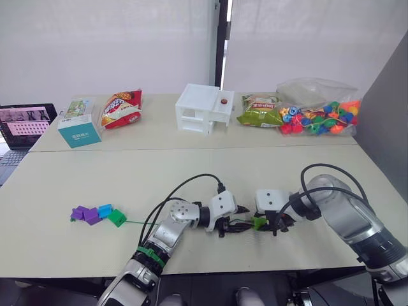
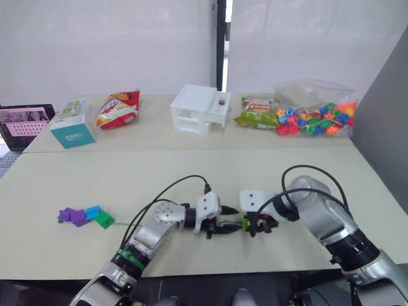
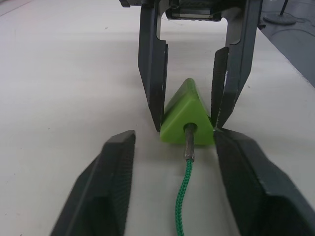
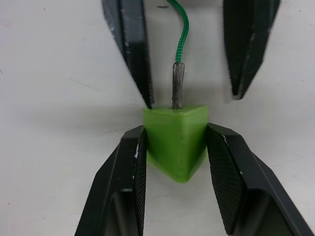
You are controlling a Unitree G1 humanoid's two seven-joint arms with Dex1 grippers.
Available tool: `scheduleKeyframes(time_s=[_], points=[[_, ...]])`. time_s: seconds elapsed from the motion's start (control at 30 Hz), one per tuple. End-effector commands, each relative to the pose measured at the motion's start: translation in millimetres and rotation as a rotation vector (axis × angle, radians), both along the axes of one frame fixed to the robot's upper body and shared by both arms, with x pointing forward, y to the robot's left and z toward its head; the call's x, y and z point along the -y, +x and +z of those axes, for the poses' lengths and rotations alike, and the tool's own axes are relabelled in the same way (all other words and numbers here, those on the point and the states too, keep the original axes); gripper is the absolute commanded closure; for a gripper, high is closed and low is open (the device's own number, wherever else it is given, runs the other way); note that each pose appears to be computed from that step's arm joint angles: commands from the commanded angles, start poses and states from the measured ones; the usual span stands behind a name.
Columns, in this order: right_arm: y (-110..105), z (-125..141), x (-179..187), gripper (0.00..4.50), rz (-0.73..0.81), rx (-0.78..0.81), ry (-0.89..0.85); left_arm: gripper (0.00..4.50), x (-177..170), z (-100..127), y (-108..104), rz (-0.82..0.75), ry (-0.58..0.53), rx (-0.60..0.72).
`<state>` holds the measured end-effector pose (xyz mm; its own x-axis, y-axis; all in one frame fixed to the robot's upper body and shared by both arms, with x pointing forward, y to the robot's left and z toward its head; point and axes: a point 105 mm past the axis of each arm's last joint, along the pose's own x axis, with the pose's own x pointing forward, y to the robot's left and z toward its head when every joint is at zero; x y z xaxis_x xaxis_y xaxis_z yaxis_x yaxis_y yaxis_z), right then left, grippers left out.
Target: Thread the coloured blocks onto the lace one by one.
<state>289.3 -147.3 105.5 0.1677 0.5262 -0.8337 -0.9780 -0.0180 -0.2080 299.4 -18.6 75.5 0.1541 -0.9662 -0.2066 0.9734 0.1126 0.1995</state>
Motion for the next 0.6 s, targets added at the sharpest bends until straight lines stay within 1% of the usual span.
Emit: scheduleKeyframes(time_s=[0.03, 0.17, 0.27, 0.47, 0.5, 0.6], points=[[-8.1, -13.2, -7.6, 3.22, 0.023, -0.05, 0.002, 1.64, -18.6, 5.7, -0.5, -0.003, 0.086, 0.072], [-8.4, -13.9, -10.4, 3.22, 0.026, -0.05, 0.007, 1.64, -27.2, 4.7, -4.1, -0.005, 0.125, 0.058], [-7.9, -14.5, -11.4, 3.22, 0.028, -0.049, 0.006, 2.43, -25.4, 5.0, -6.9, -0.02, 0.118, 0.041], [-5.5, -13.7, -12.9, 3.22, 0.025, -0.038, 0.008, 4.35, -18.9, 6.4, -8.8, -0.041, 0.089, 0.018], [-5.7, -13.7, -13.0, 3.22, 0.025, -0.038, 0.008, 4.48, -18.4, 6.3, -8.8, -0.042, 0.087, 0.015], [-6.0, -14.0, -12.9, 3.22, 0.024, -0.038, 0.006, 4.5, -17.5, 6.9, -6.6, -0.025, 0.078, 0.015]])
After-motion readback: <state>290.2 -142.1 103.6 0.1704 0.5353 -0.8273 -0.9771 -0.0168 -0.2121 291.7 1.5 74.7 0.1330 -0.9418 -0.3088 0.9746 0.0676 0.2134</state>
